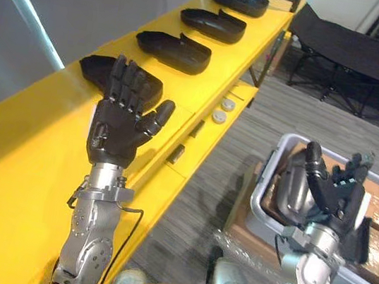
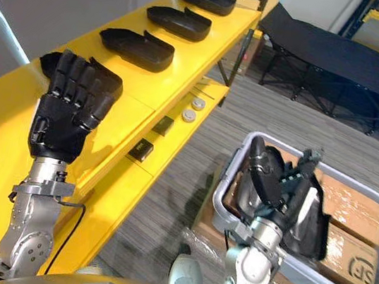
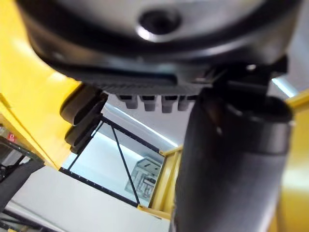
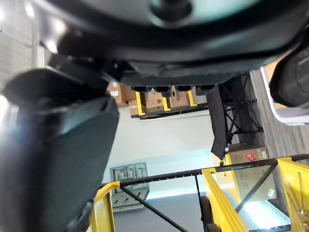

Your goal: Walk over and take three plastic housings, then place them on the shelf

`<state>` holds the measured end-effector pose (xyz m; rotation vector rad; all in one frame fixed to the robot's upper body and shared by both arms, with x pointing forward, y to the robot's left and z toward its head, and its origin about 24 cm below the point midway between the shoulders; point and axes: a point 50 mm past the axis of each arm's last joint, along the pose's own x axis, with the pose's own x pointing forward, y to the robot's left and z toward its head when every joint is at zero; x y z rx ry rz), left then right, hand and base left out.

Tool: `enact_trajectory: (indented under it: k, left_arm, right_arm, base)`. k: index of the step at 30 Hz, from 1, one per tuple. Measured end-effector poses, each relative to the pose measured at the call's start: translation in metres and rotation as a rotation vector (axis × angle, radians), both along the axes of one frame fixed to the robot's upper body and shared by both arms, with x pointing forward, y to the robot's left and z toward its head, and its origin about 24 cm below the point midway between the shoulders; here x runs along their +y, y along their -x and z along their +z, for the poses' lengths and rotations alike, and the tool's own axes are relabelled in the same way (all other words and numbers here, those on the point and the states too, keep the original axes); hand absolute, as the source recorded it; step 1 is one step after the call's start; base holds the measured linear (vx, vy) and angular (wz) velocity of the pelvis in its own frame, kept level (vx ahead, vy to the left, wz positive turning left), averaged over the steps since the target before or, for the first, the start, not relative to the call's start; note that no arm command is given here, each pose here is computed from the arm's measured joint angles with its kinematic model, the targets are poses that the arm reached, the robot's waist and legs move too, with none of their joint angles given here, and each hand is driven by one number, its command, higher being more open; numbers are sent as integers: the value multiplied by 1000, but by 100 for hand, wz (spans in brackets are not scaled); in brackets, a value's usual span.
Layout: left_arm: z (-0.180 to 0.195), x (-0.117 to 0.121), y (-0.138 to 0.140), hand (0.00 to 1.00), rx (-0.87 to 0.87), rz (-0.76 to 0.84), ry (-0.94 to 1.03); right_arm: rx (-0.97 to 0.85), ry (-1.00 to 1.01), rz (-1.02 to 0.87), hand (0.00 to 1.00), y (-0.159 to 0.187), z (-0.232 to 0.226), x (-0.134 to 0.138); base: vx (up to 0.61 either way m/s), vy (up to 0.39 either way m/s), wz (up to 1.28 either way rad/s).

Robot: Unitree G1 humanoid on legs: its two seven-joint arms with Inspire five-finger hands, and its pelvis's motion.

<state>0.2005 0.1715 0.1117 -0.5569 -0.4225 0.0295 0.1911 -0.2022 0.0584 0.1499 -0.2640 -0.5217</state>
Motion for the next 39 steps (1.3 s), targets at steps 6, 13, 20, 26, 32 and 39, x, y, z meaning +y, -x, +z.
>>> enact_trajectory:
  k: [6, 13, 20, 26, 32, 39]
  left_arm:
    - [-34, 0, 5, 100, 144, -44, 88]
    - [-84, -45, 2, 100, 377, -238, 271]
    - [-106, -65, 13, 100, 464, -315, 274]
    - [-99, -44, 6, 100, 401, -262, 233]
    - [-96, -29, -8, 100, 441, -211, -92]
    - [-141, 2, -12, 100, 674, -50, -271]
  right_arm:
    - [171, 39, 56, 100, -14, -31, 25]
    - [263, 202, 73, 100, -1, -36, 3]
    - [171, 307, -26, 100, 16, -1, -47]
    - [177, 278, -55, 100, 10, -4, -57]
    - [384, 3, -295, 100, 1, -60, -104]
    - [383, -12, -391, 100, -41, -33, -155]
  base:
    - [-14, -331, -30]
    - [-64, -288, -42]
    - [-58, -52, -49]
    - [-6, 129, -38]
    - [-129, 200, 8]
    - [-112, 44, 14]
